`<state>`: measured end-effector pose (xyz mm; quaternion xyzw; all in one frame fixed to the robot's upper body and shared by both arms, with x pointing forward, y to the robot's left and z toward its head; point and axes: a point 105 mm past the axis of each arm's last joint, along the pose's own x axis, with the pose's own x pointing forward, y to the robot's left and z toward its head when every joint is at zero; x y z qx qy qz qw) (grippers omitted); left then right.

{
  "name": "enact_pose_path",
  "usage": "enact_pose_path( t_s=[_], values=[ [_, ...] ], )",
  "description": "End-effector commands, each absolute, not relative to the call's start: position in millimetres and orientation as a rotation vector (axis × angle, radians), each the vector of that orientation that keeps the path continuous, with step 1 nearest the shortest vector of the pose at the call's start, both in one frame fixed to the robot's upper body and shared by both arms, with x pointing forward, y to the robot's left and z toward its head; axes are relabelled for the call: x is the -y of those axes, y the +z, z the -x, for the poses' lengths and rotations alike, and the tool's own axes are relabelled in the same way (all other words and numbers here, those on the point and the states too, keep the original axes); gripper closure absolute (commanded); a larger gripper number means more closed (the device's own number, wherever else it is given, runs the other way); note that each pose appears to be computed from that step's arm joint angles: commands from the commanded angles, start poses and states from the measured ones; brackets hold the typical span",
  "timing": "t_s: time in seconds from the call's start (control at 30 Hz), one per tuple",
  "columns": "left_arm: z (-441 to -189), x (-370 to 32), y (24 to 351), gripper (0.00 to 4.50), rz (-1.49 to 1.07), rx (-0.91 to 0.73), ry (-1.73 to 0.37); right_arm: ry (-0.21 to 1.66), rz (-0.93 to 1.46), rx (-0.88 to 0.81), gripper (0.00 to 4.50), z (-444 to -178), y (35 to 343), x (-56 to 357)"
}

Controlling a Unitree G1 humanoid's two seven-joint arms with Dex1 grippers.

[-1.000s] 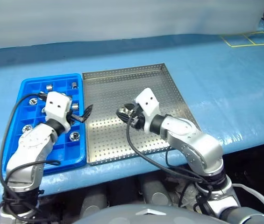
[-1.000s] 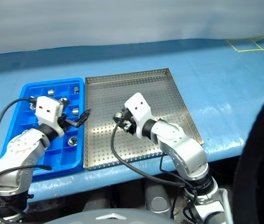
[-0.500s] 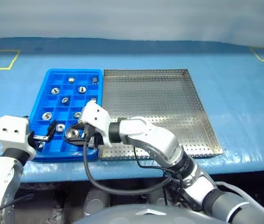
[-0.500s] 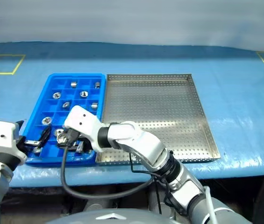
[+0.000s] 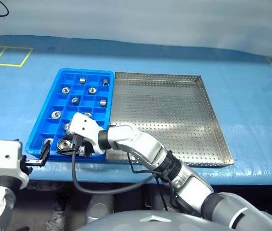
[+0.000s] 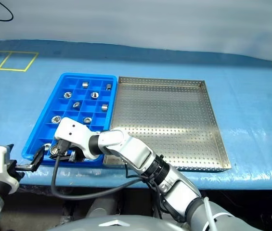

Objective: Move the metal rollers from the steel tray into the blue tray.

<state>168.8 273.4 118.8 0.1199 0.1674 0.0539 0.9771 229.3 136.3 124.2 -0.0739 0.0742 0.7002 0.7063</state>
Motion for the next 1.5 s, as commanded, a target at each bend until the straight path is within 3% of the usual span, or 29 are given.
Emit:
enact_pose_path(
  t_s=[0.03, 0.8, 1.0, 1.13, 1.27, 1.4, 1.5],
  values=[
    [-168, -270, 130, 0.0, -0.27, -0.291, 0.109, 1.551, 0.15, -0.099, 2.74, -234, 136, -141],
    [-172, -266, 132, 0.0, -0.275, -0.281, 0.085, 1.454, 0.164, -0.181, 2.74, -256, 110, -139],
    [-175, -266, 133, 0.0, -0.277, -0.275, 0.078, 1.467, 0.137, -0.156, 0.86, -253, 117, -138],
    [-176, -265, 133, 0.0, -0.277, -0.273, 0.072, 1.483, 0.118, -0.114, 0.86, -250, 129, -136],
    [-189, -253, 137, 0.0, -0.265, -0.232, 0.011, 1.411, 0.049, 0.048, 0.86, -257, 169, -121],
    [-215, -226, 142, 0.0, -0.234, -0.168, -0.122, 1.204, 0.061, 0.191, 0.86, -284, 195, -81],
    [-238, -199, 146, 0.0, -0.191, -0.114, -0.235, 1.011, 0.088, 0.186, 0.86, -310, 194, -38]
  ],
)
